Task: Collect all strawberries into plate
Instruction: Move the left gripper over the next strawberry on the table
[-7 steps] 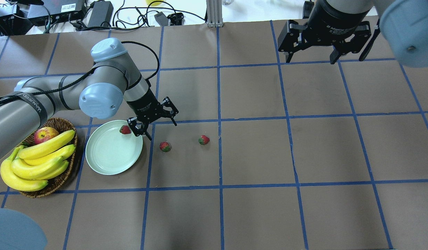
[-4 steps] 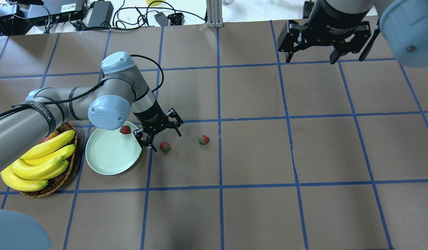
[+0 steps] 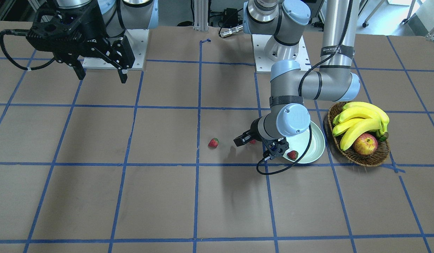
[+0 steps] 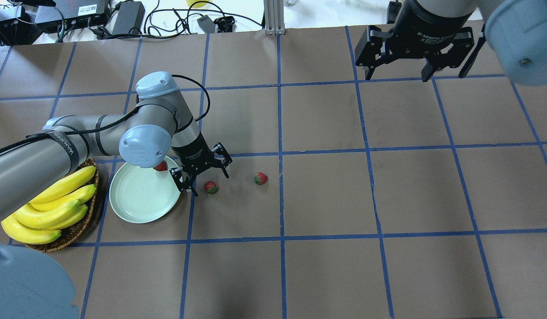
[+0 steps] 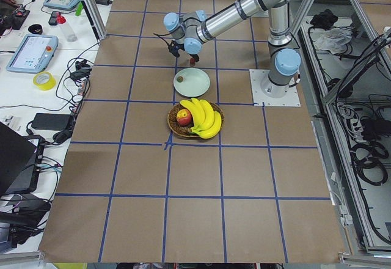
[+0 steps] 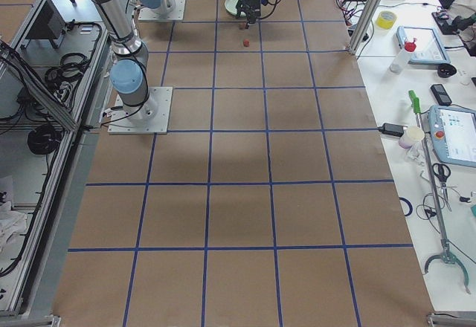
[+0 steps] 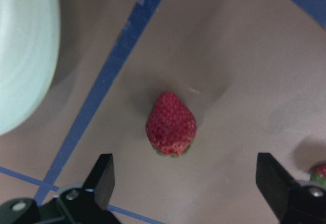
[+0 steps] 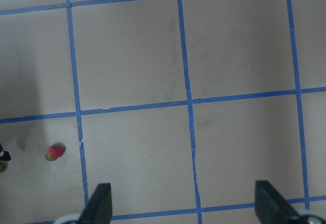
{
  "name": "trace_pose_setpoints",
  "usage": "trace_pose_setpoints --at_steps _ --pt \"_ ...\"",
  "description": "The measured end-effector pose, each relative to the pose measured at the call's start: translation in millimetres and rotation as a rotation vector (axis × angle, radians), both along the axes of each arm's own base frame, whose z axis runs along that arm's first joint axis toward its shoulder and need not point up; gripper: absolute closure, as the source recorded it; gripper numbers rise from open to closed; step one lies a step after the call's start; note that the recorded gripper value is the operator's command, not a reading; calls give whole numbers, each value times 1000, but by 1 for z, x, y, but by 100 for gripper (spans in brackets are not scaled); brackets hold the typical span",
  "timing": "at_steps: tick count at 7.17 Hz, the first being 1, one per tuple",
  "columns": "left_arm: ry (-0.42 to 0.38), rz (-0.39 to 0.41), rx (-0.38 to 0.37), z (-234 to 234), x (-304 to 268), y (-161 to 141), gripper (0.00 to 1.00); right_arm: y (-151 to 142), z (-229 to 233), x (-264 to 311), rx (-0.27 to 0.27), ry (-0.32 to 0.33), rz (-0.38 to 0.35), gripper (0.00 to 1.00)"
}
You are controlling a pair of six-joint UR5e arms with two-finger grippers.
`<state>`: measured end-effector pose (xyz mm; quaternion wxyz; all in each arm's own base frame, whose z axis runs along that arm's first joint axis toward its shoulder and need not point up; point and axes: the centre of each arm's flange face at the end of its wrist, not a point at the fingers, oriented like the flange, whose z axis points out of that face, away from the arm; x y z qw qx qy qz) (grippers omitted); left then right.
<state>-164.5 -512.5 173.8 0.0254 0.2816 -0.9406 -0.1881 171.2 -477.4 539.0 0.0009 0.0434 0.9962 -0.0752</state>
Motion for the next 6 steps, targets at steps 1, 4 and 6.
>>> trace_pose_setpoints --at_steps 1,4,6 --pt "-4 -2 1 -5 0 -1 18 0 0 0 0 0 0 0" --pt "3 -6 17 -11 0 0 100 0 0 0 0 -1 -1 0" --pt "4 -5 16 -10 0 0 100 0 0 0 0 -1 -1 0"
